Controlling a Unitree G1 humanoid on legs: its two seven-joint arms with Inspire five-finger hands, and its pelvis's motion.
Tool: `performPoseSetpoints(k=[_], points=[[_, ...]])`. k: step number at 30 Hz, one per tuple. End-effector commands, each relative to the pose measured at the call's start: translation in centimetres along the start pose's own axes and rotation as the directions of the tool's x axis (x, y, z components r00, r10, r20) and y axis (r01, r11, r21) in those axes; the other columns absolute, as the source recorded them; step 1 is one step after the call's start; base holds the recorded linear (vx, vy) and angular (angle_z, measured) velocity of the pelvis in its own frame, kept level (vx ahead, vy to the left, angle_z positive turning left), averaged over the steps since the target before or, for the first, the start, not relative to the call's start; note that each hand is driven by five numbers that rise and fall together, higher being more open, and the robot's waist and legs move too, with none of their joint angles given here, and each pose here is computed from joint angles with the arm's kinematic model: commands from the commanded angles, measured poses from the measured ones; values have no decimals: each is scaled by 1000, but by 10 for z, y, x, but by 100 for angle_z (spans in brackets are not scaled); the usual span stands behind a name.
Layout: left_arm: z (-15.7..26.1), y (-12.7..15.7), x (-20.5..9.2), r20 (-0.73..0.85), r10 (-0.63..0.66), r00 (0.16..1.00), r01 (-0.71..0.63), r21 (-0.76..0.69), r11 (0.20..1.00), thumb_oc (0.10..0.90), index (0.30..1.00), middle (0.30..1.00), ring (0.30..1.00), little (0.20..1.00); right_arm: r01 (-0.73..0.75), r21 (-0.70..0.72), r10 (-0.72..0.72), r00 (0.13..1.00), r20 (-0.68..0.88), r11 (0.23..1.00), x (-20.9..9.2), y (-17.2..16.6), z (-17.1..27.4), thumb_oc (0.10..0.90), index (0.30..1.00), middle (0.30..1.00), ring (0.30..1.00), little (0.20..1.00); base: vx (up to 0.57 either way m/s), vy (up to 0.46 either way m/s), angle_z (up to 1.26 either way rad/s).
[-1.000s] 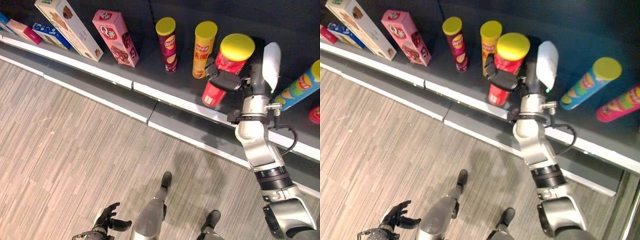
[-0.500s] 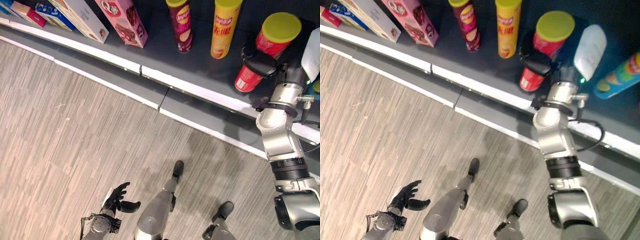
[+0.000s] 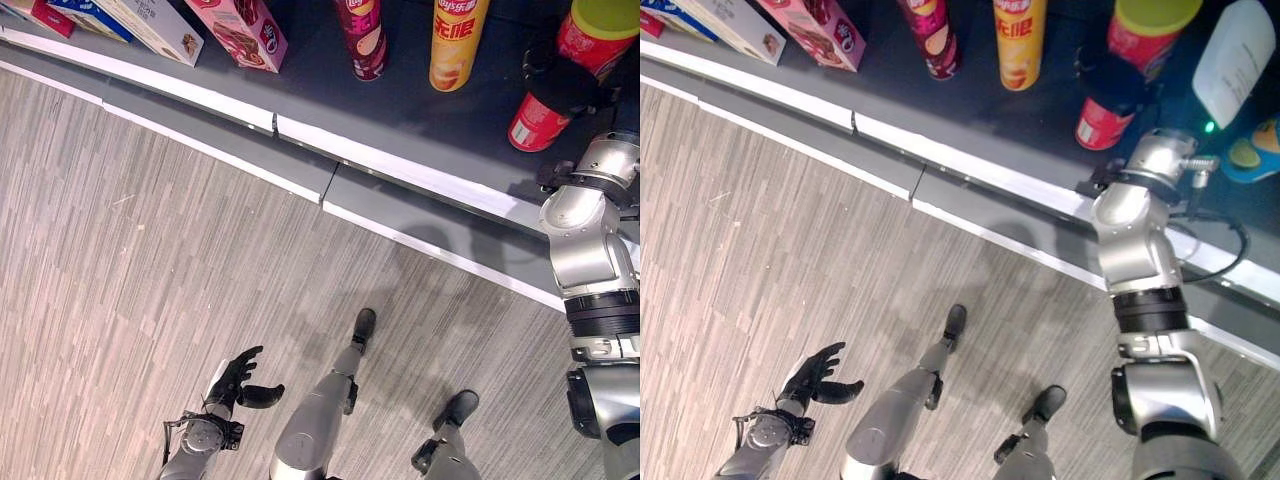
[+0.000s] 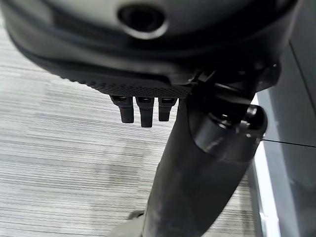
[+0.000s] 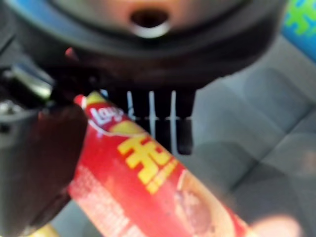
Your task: Put the goods on the table back onto the shelves and tidy them up.
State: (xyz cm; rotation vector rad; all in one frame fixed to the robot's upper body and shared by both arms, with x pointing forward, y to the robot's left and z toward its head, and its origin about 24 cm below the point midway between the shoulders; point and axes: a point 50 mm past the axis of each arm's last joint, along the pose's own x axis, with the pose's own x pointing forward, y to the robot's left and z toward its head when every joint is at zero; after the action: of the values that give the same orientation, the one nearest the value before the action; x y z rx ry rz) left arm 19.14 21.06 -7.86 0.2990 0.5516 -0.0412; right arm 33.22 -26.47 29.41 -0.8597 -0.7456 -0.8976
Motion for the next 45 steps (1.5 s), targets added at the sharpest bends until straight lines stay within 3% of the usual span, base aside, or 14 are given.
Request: performPoseSetpoints(k=[1, 21, 22, 25, 41, 45], points=[[-13, 13, -10, -19, 22, 1000, -21, 82, 996, 800, 900, 900, 900, 900, 293, 37, -292, 921, 256, 955, 49, -57, 47, 400, 300, 300, 300, 300, 0, 0, 0], [-8, 14, -8, 1, 48, 999, -48, 85, 995, 800, 900, 900, 900, 900, 262, 22, -261, 942, 213, 965, 33, -42, 36, 400, 300, 300, 300, 300, 0, 0, 0], [-9, 14, -8, -1, 48, 999, -48, 89, 995, 800, 900, 900, 900, 900, 252, 25, -252, 944, 215, 967, 31, -39, 37, 417, 326, 326, 326, 326, 0, 0, 0], [-10, 14, -8, -5, 51, 999, -50, 100, 994, 800, 900, 900, 900, 900, 237, 30, -238, 947, 215, 971, 28, -35, 38, 800, 900, 900, 900, 900, 0, 0, 0], [-8, 15, -6, -3, 59, 998, -58, 109, 992, 800, 900, 900, 900, 900, 231, 75, -241, 953, 186, 970, 17, -31, 35, 800, 900, 900, 900, 900, -3, -1, 0], [-15, 13, -5, -49, 68, 996, -63, 107, 992, 800, 900, 900, 900, 900, 209, 224, -251, 952, 174, 952, -5, -29, 47, 800, 900, 900, 900, 900, 0, 0, 0]])
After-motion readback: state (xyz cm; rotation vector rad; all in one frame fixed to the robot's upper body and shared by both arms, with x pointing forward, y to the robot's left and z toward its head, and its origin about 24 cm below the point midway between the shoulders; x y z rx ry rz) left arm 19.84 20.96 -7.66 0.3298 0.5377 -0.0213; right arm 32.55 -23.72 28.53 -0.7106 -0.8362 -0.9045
